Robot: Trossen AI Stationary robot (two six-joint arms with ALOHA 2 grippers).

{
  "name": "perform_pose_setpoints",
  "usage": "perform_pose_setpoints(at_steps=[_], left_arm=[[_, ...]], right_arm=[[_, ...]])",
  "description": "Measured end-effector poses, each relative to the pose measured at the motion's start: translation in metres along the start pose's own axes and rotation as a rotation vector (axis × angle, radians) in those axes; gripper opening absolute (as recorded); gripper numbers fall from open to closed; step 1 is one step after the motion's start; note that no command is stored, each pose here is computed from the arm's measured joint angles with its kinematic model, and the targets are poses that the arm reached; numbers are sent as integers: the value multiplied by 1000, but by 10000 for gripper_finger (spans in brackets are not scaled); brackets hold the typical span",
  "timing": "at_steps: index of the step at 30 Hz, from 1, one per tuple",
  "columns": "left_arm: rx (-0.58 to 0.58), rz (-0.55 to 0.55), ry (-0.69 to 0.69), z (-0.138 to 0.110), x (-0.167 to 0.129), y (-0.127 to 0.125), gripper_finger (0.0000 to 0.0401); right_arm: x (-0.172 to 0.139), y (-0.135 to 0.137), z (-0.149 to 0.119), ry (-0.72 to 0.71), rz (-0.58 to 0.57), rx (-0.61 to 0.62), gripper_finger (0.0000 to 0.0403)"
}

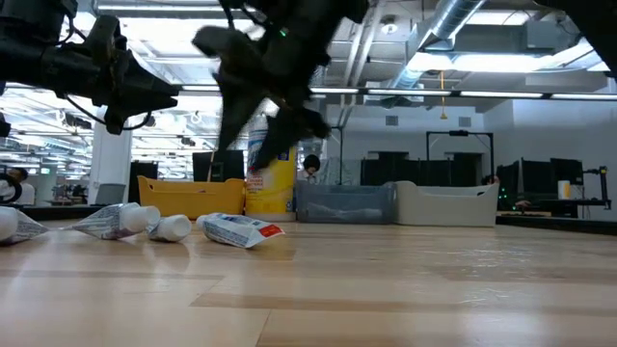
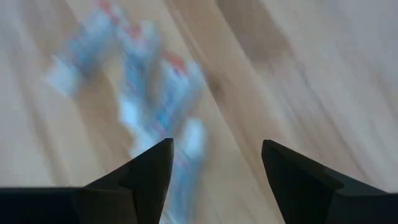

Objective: Pick & Place Travel size toiletries
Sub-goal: Put the white toothpaste into the black bin

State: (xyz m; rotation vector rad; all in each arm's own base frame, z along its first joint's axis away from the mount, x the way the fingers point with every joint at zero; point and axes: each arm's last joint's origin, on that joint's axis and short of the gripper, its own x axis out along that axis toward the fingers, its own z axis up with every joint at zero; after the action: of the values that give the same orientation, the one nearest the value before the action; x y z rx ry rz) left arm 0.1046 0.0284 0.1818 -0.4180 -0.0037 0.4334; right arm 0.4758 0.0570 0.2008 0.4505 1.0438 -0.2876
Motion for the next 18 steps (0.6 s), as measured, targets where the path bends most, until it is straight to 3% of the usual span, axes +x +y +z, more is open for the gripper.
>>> perform_pose_setpoints(at_steps=[18], left_arm=[[0,1,-3,0,1,0,95]], right_arm=[[47,9,-18,33,-7,-60,234]])
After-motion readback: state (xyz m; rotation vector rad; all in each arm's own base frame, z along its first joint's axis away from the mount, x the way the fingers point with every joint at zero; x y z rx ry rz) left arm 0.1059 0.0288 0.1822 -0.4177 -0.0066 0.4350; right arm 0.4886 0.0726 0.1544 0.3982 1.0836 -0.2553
